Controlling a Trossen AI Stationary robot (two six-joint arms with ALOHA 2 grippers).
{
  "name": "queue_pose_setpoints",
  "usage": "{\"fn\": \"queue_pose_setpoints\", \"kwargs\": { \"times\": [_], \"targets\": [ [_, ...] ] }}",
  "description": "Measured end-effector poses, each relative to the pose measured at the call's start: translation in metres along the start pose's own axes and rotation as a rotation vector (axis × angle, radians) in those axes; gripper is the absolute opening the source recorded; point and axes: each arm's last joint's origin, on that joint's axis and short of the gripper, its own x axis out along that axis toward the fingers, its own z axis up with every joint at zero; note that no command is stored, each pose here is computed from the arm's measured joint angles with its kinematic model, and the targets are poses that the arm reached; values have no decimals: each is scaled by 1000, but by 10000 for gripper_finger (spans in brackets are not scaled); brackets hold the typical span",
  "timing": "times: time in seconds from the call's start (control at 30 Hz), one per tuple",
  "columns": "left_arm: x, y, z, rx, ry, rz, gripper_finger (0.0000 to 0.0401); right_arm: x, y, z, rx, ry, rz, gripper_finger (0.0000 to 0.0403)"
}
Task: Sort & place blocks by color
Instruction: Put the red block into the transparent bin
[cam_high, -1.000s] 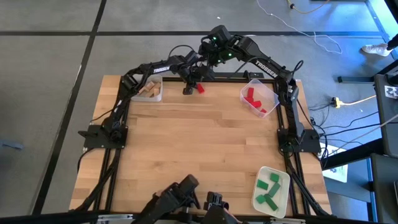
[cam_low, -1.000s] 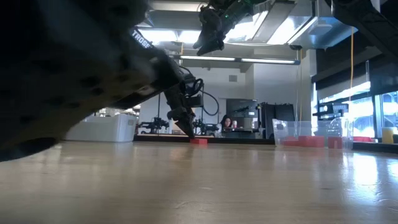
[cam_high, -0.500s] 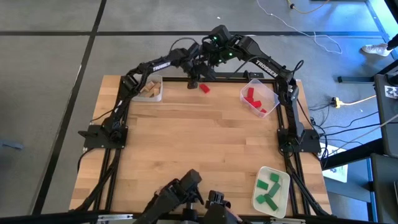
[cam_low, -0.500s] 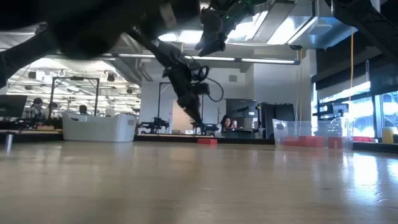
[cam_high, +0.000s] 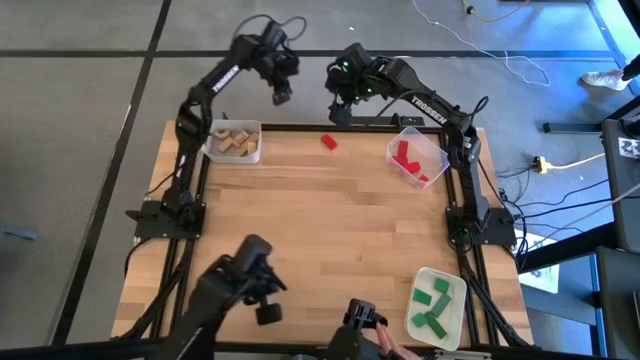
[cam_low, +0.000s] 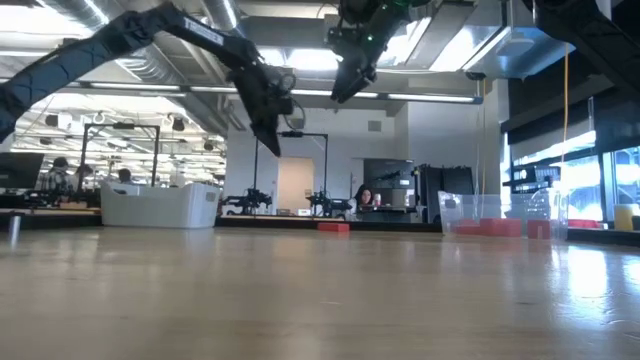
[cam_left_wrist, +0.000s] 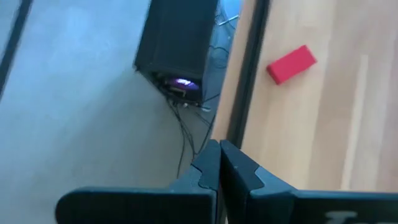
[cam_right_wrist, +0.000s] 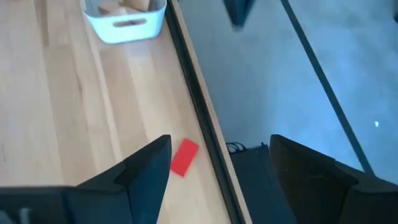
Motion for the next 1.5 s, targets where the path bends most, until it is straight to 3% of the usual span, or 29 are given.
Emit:
{"fn": "queue_pose_setpoints", "kwargs": {
  "times": [0.17, 0.3, 0.6, 0.8, 1.03, 1.2, 1.5],
  "targets": [
    [-36, -1, -4, -39, -11, 23, 0, 15, 2, -10, 6, 60, 34, 271],
    [-64, -11, 1, -21, -55, 47, 0, 42, 2, -28, 35, 94, 161, 271],
    [-109, -36, 13, 31, -126, 106, 0, 111, 4, -76, 51, 83, 252, 271],
    [-113, -39, 11, 20, -92, 127, 0, 146, 14, -105, -35, 10, 234, 271],
    [-113, -40, 10, -1, -81, 124, 0, 163, 21, -127, 70, 10, 219, 271],
    [-113, -40, 10, -1, -81, 124, 0, 170, 23, -140, 114, 60, 116, 271],
    [-113, -40, 10, -7, -80, 121, 0, 175, 24, -142, 175, 8, 96, 271]
  ]
}}
